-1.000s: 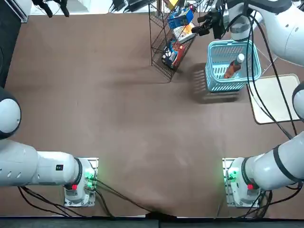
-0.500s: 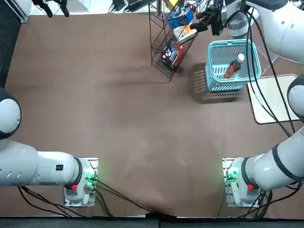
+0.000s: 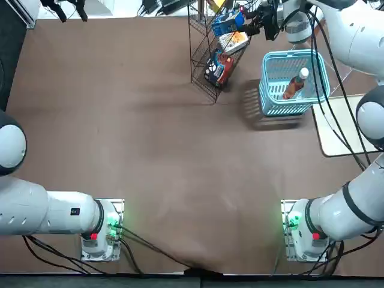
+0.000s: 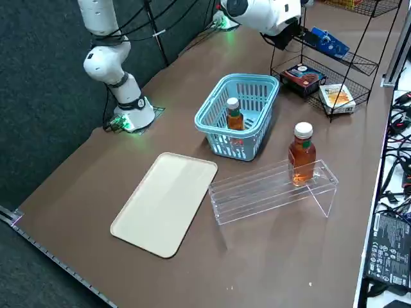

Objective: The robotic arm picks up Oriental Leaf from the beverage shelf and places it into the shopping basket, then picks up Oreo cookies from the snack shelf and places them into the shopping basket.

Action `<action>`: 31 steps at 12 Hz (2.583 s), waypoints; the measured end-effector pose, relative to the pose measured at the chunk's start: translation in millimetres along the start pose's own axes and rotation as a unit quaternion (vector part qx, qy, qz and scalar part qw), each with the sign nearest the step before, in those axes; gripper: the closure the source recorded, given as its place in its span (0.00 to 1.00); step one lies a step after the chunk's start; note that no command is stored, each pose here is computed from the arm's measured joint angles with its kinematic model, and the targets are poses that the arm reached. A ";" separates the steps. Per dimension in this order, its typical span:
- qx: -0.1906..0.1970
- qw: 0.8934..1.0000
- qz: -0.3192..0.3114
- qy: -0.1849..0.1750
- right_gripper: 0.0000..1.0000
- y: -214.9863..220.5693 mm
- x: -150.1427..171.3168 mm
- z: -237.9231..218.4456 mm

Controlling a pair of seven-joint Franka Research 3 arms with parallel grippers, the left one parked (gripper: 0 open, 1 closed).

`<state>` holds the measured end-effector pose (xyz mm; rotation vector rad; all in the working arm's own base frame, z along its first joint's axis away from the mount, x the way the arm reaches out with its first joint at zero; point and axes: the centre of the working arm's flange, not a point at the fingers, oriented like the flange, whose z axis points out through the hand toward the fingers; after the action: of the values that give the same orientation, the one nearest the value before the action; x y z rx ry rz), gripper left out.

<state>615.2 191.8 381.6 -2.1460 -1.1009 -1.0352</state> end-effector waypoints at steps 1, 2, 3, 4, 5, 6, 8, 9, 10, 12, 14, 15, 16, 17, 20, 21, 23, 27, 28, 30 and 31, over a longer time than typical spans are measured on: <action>-0.001 1.000 -0.002 0.003 0.00 2.9 3.7 2.3; -0.002 1.000 -0.003 0.004 0.00 3.9 5.3 2.7; -0.002 1.000 -0.004 0.005 0.00 4.7 6.6 3.3; -0.002 1.000 -0.004 0.006 0.00 5.5 7.4 4.1; -0.002 1.000 -0.004 0.006 0.00 6.1 7.3 5.3; -0.002 1.000 -0.004 0.005 0.00 6.7 6.5 7.1; 0.000 1.000 -0.004 0.004 0.00 7.9 4.9 12.7; 0.001 1.000 -0.004 0.003 0.00 7.5 4.6 15.9; 0.004 1.000 -0.005 0.002 0.00 6.0 5.0 19.6; 0.007 1.000 -0.007 0.001 0.00 3.9 5.4 26.2; 0.006 1.000 -0.007 0.000 0.00 4.9 5.0 30.5; 0.005 1.000 -0.007 0.000 0.00 6.1 4.4 32.2; 0.004 1.000 -0.007 0.000 0.00 7.0 3.9 34.0; 0.004 1.000 -0.007 0.000 0.00 7.4 4.3 35.6; 0.004 1.000 -0.009 0.000 0.00 7.9 5.2 39.2; 0.004 1.000 -0.008 0.000 0.00 8.0 5.0 39.4; 0.003 1.000 -0.008 0.000 0.02 8.1 5.1 39.4; 0.002 1.000 -0.009 0.000 0.19 8.3 5.4 39.1; 0.002 1.000 -0.009 0.000 0.19 8.4 5.5 39.0; 0.001 1.000 -0.009 0.000 0.22 8.7 5.6 38.8; 0.001 1.000 -0.009 0.000 0.24 8.8 5.7 38.7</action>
<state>640.0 217.2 363.0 -2.1386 -1.1219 -1.0419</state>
